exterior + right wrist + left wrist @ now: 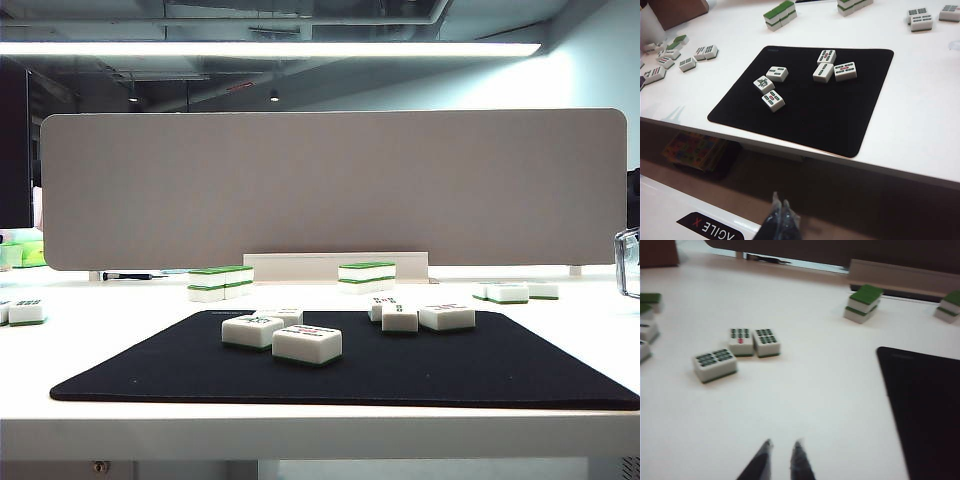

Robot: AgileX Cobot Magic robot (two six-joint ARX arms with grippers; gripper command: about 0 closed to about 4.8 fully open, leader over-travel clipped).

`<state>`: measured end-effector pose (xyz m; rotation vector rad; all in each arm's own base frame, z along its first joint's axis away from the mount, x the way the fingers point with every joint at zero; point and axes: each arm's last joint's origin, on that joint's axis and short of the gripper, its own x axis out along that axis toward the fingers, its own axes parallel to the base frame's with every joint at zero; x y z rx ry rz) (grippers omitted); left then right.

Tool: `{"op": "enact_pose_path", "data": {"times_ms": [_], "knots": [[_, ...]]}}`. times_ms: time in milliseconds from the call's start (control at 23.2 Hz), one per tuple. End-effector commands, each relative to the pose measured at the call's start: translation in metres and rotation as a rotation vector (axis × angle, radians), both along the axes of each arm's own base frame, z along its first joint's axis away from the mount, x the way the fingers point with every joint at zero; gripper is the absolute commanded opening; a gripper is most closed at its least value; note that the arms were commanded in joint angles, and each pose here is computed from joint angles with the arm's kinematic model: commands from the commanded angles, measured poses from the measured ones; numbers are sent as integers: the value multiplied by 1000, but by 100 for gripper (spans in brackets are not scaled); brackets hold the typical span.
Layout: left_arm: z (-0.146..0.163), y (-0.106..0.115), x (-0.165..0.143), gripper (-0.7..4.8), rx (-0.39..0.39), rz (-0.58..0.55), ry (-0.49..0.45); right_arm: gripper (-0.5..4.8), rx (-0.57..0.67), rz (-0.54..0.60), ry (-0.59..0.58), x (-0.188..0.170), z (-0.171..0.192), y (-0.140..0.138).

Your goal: Align six mahjong tiles in a row on the table.

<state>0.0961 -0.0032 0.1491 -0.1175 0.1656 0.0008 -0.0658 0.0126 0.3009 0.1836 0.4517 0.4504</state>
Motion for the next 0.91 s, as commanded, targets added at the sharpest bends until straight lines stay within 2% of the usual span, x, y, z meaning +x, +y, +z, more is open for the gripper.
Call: {"op": "enact_pose_path", "data": {"times_ms": [43,129,216,302,345,388,560,905], "knots": [[2,-2,-1,51,-138,-49,8,-1,3,6,-24,-3,0,0],[5,-3,-1,51,-268,-66,3,-1,3,7,-24,-3,0,0],[15,-7,-2,51,-501,-173,-23,-1,3,6,-24,-3,0,0],[24,-9,-3,46,-566,-260,-56,-1,3,6,-24,-3,0,0],[29,-10,-4,31,-577,-300,-78,-1,3,6,-24,-3,0,0],[36,-11,-5,-6,-585,-354,-110,-1,3,6,-23,-2,0,0],[60,-13,-11,-6,-556,-472,-239,-1,3,6,-23,-3,0,0],[88,-13,-23,-6,-548,-499,-259,-1,3,6,-23,-3,0,0]]}}
